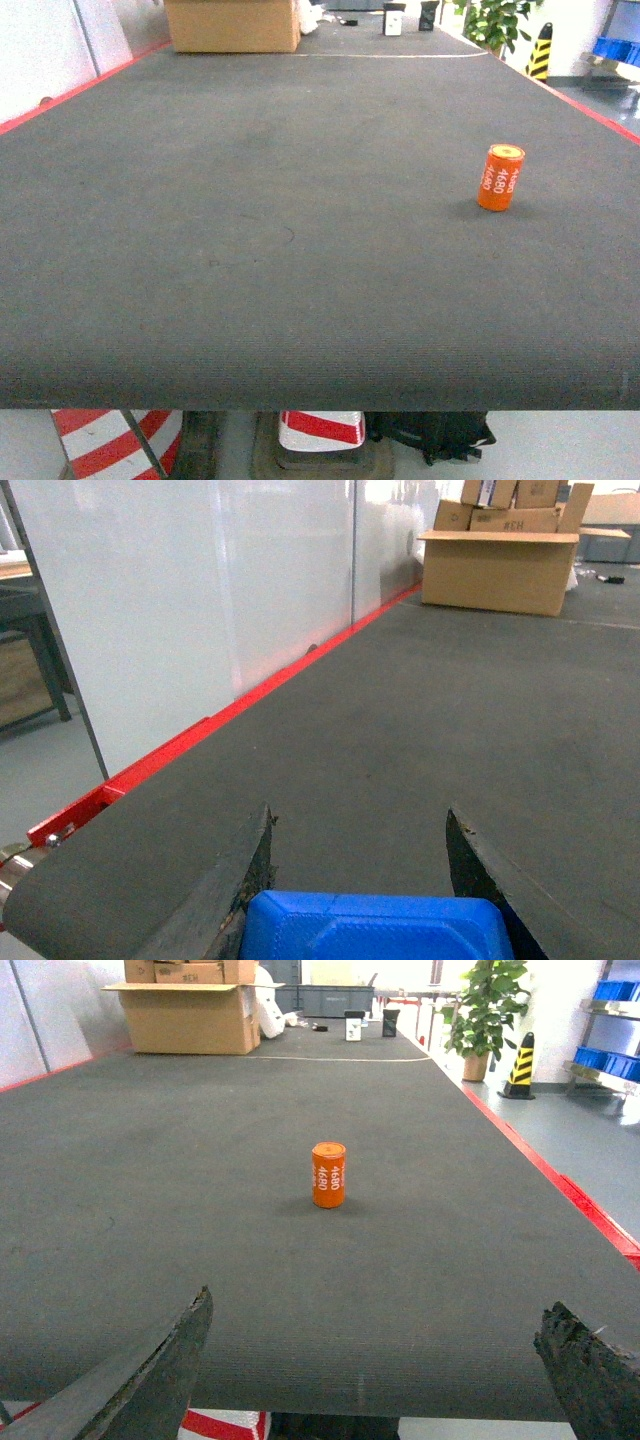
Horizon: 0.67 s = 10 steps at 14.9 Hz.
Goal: Sort blue parts and orange caps into right shelf containers
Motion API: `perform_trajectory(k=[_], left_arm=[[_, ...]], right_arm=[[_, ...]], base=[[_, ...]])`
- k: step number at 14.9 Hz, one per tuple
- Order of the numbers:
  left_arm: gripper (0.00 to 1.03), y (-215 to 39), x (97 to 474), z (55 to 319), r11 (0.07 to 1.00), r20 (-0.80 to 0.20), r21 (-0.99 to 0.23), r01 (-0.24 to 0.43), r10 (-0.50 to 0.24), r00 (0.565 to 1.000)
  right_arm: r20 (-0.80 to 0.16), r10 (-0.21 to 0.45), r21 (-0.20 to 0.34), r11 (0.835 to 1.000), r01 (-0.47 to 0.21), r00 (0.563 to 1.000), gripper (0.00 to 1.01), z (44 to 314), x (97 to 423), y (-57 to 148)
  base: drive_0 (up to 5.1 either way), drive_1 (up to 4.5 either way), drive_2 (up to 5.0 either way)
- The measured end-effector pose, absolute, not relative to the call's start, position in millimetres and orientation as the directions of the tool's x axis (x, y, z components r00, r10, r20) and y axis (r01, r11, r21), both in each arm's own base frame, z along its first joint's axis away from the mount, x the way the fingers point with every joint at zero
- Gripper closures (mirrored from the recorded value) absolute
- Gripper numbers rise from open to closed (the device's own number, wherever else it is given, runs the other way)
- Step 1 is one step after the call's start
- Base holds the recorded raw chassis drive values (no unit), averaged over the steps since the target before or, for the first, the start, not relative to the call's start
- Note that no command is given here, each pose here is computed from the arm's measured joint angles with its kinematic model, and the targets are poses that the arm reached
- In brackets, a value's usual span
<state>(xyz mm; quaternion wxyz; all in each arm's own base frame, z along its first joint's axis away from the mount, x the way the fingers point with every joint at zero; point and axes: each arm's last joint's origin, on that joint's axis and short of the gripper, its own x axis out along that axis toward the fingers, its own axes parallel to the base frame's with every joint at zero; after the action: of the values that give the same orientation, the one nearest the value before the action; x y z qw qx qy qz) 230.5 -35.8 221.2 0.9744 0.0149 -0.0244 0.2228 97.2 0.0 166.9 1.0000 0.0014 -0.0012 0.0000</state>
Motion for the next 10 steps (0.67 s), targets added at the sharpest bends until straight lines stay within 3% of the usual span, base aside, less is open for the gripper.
perform_trajectory(k=[4,10], left_arm=[[0.62,-36.8,224.6,217.7,0.883,0.05,0.015,-0.469,0.468,0.882],[0.62,-37.5,223.5,216.1,0.885,0.045,0.016,-0.465,0.464,0.885]], right_arm=[[0.003,0.0,0.003,1.0,0.0,1.0,0.03,166.9,97.2,0.0],[0.003,0.0,0.003,1.0,0.0,1.0,0.03,166.9,97.2,0.0]], base=[[0.0,0.0,0.0],[0.0,0.0,0.0]])
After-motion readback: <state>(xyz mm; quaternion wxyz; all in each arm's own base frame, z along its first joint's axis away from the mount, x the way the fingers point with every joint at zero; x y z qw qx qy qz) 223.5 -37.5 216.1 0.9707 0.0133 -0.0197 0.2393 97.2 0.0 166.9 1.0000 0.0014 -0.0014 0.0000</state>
